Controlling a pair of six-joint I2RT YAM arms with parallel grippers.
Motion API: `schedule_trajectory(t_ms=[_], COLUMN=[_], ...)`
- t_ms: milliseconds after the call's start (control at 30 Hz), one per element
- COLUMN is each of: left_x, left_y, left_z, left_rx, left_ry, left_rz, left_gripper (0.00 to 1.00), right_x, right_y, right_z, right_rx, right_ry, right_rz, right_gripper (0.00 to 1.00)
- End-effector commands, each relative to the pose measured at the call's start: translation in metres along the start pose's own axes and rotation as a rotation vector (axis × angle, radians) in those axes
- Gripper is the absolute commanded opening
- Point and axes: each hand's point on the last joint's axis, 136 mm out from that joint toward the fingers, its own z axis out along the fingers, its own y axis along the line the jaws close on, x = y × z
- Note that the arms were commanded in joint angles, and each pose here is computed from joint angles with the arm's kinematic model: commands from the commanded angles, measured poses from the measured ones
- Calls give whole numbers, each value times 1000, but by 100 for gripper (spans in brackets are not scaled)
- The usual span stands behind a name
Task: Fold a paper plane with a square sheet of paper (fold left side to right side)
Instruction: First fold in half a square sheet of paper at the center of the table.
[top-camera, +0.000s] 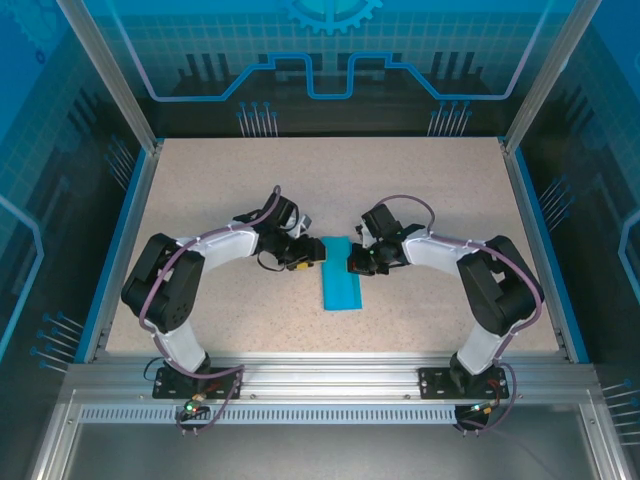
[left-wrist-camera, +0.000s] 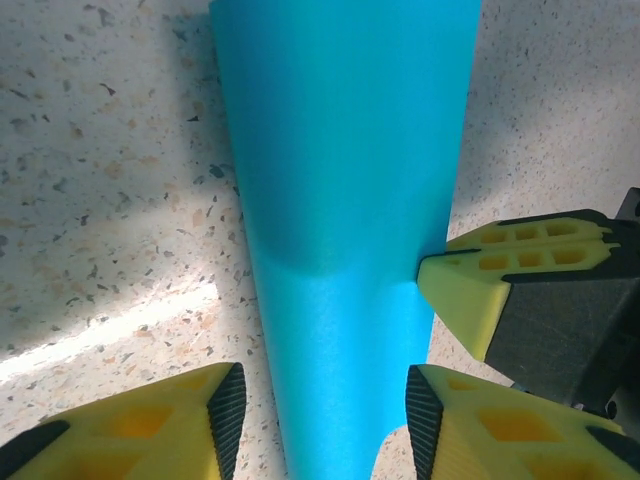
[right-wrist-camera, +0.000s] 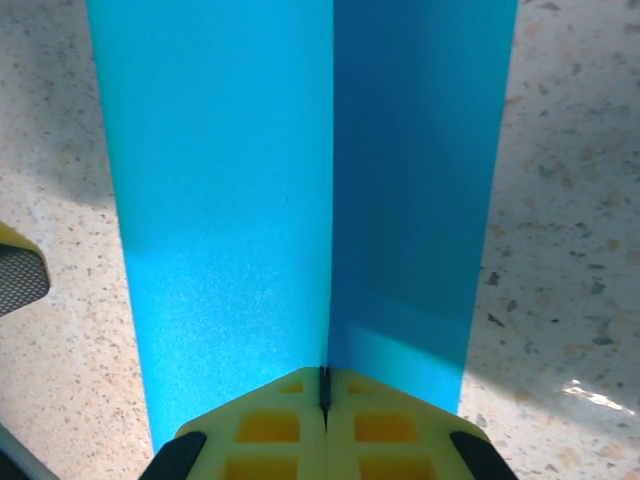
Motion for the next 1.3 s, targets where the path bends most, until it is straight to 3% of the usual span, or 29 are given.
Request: schedule_trajectory(t_ms=[0,300,767,1033,1267], left_x=[10,13,17,24,27], left_y=[7,5,16,24,26], left_z=[11,32,50,58,62], left_rx=[-43,-63,-103,-140,-165], left_ry=[46,90,125,156,176], left_rz=[2,-8,-44,-57,-56], left_gripper=[51,54,47,47,47], right_x=[2,3,4,-6,-15], right_y=[-3,-8,-13,-15,-32], right_z=[3,4,5,-13,-46], right_rx=[44,75,102,127,193], right_ry=[18,29,34,-61,-186], right_rz=[-16,-19,-19,-34,-12], right_gripper=[2,3,7,31,43])
